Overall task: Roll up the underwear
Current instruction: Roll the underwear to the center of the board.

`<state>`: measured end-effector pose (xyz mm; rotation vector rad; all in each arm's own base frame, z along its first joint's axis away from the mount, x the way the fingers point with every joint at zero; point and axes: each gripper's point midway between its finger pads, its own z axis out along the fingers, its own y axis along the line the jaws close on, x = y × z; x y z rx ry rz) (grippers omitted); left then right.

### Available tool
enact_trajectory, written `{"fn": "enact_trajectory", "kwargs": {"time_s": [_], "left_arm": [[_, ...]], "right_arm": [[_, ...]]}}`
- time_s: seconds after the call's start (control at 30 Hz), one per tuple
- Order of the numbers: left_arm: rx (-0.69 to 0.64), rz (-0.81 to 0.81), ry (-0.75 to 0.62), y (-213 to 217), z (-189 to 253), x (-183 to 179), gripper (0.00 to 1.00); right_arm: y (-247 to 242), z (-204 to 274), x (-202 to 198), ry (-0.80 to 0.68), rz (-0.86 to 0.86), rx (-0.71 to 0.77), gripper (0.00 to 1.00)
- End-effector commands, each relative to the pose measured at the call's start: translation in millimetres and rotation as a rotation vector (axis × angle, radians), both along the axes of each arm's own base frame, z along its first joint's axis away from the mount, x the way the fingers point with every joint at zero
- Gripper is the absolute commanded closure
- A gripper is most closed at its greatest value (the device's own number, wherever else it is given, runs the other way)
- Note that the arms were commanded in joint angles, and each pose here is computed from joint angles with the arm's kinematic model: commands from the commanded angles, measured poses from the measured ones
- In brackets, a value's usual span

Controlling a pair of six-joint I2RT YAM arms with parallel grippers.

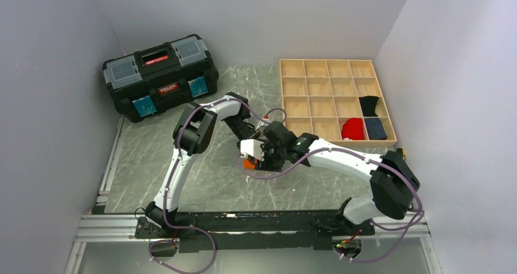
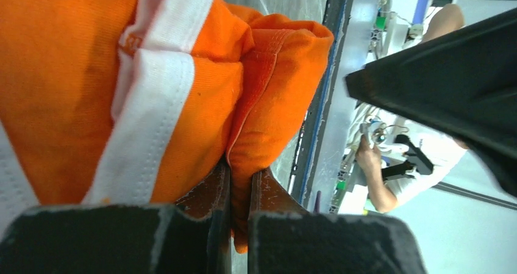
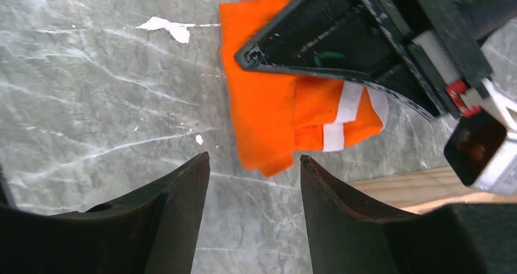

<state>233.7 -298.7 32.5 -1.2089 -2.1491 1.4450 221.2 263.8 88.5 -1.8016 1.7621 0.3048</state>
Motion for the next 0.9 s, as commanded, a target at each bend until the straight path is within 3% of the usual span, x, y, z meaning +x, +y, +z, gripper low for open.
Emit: {"fn": "enact_trajectory", "kwargs": {"time_s": [0.0, 0.6, 0.77, 0.87], "left_arm": [[-0.009, -0.012, 0.03, -1, -12, -1, 1.0], [0.017, -0.016, 0.06, 2, -17, -4, 1.0], [0.015, -0.017, 0.063, 2, -16, -4, 1.0], [0.015, -0.016, 0.065, 2, -16, -4, 1.0]], "right_arm": [[7, -10, 14, -0.114, 0.012, -0.086, 0.41], [18, -51, 16, -0.118, 0.054, -0.193, 0.43], [18, -59, 14, -0.093, 0.062, -0.207, 0.52], [18, -67, 10, -0.065, 0.074, -0.217, 0.63]]}}
